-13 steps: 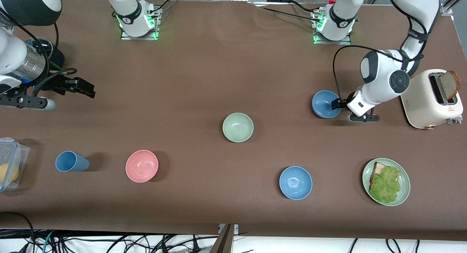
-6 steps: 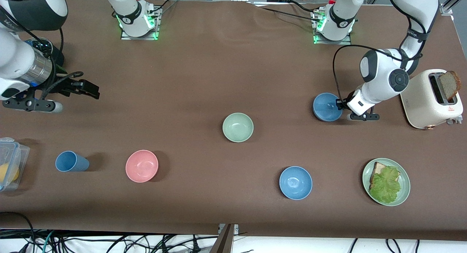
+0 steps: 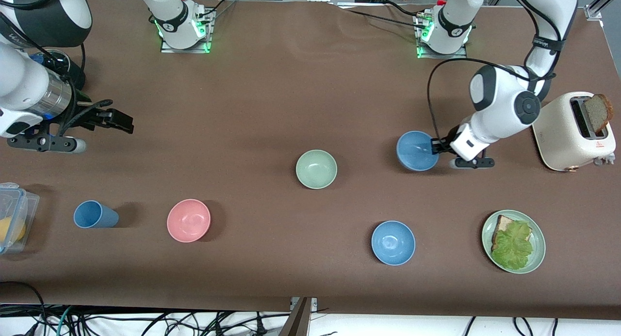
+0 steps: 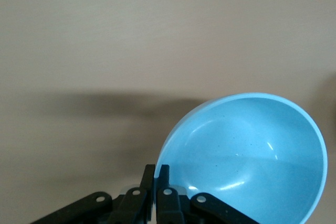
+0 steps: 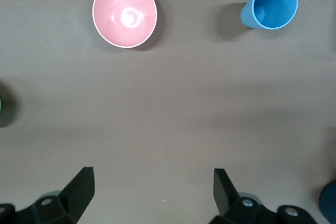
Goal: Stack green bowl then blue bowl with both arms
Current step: 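Carry the blue bowl over the green bowl with the left gripper, then lower the blue bowl into the green bowl and open the left gripper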
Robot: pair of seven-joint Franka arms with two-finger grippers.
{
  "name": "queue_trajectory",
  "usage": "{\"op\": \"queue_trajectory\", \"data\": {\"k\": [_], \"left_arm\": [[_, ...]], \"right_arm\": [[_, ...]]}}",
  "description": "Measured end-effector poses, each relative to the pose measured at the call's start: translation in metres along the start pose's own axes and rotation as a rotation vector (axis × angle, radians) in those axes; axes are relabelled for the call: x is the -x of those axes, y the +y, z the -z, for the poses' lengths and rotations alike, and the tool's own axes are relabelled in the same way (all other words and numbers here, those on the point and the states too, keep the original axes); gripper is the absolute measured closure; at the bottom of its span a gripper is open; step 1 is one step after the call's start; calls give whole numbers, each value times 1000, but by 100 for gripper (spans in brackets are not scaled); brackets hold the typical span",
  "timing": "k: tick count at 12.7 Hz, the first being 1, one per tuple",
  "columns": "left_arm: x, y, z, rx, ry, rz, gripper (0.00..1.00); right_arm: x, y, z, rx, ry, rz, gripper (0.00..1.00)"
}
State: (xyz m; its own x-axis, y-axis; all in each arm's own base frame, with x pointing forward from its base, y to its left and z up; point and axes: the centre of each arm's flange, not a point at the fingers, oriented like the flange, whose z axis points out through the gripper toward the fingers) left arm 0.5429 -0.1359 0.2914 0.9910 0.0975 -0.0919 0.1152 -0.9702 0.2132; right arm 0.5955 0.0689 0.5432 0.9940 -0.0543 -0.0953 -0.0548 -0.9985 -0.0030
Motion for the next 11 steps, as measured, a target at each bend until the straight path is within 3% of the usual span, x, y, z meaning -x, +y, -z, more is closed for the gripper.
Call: {"op": "queue_trajectory", "data": {"k": [5,11], "left_arm": [[25,184,-8,37,1,75,95],[18,260,-71,-1,-2,137,95]], "right_arm": [[-2,17,-4,-34,-28,-2,0],[-1,33,-2,-33,-42,-18,0]]}}
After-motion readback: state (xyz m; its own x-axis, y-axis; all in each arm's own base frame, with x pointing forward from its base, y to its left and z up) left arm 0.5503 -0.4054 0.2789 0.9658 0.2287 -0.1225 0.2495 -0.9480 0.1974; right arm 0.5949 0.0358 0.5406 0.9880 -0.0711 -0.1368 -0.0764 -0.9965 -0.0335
